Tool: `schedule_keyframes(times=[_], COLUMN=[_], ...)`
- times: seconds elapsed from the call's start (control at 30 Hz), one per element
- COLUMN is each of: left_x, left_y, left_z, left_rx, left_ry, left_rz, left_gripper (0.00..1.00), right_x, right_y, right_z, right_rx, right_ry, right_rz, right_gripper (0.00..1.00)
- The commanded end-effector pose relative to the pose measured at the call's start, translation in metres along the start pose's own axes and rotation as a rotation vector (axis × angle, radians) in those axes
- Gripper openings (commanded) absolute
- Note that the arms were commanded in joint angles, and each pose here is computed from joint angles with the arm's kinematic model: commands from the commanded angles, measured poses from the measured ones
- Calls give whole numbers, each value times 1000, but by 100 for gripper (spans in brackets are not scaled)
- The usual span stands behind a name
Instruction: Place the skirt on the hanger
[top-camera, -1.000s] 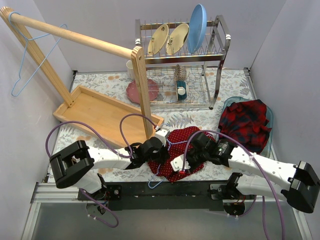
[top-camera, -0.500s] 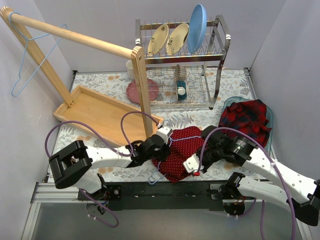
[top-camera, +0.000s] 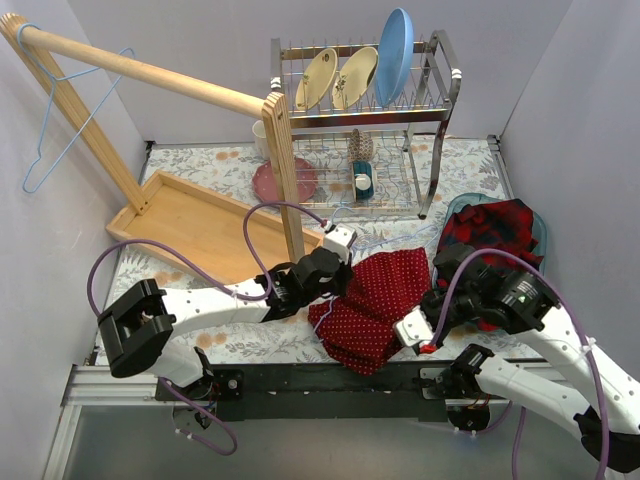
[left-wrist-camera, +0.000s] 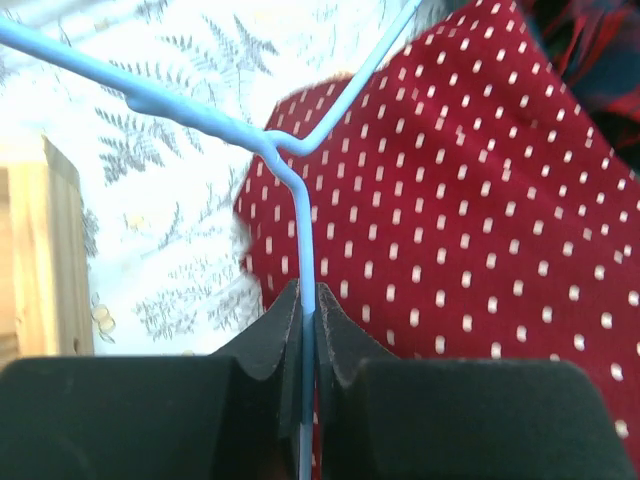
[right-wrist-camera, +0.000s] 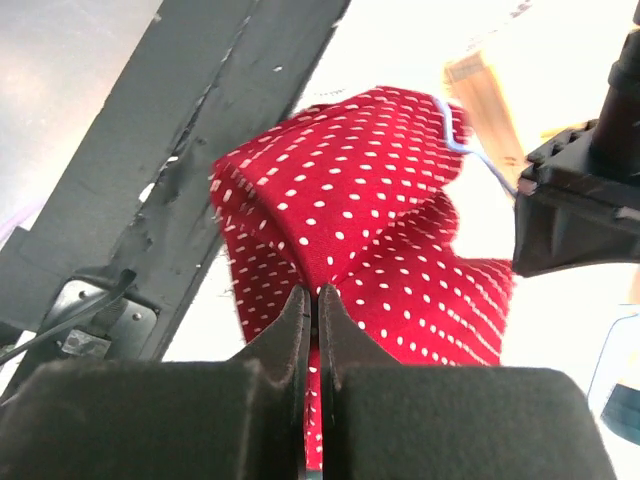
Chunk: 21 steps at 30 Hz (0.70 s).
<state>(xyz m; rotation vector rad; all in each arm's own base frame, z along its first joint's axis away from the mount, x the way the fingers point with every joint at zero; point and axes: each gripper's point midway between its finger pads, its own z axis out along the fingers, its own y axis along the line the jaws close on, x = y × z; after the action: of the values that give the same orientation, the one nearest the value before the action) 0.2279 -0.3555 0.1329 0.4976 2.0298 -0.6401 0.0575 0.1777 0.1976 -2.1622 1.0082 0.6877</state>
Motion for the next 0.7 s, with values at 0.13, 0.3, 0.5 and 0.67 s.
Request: schedule_keyframes(times=[0.13,0.3,0.5,0.67], left_x=[-51,-44,-43,-51], left_y=[1,15,31,31], left_z=[1,-3,-16,-22], left_rx=[-62,-102,-111,-103], left_ry=[-110,-78,-40,-25], left_rz=[40,77,95,107], left_gripper=[0,0,0,0], right_x=[-37,-33,-46,-65], right_y=[-15,-15,-24,-23], right_z=[-45,-56,-85,-97], right_rx=[141,201,329,346], right_ry=[-21,9,32,-13], right_rz=[-78,-81,-96,-127], right_gripper=[1,1,1,1])
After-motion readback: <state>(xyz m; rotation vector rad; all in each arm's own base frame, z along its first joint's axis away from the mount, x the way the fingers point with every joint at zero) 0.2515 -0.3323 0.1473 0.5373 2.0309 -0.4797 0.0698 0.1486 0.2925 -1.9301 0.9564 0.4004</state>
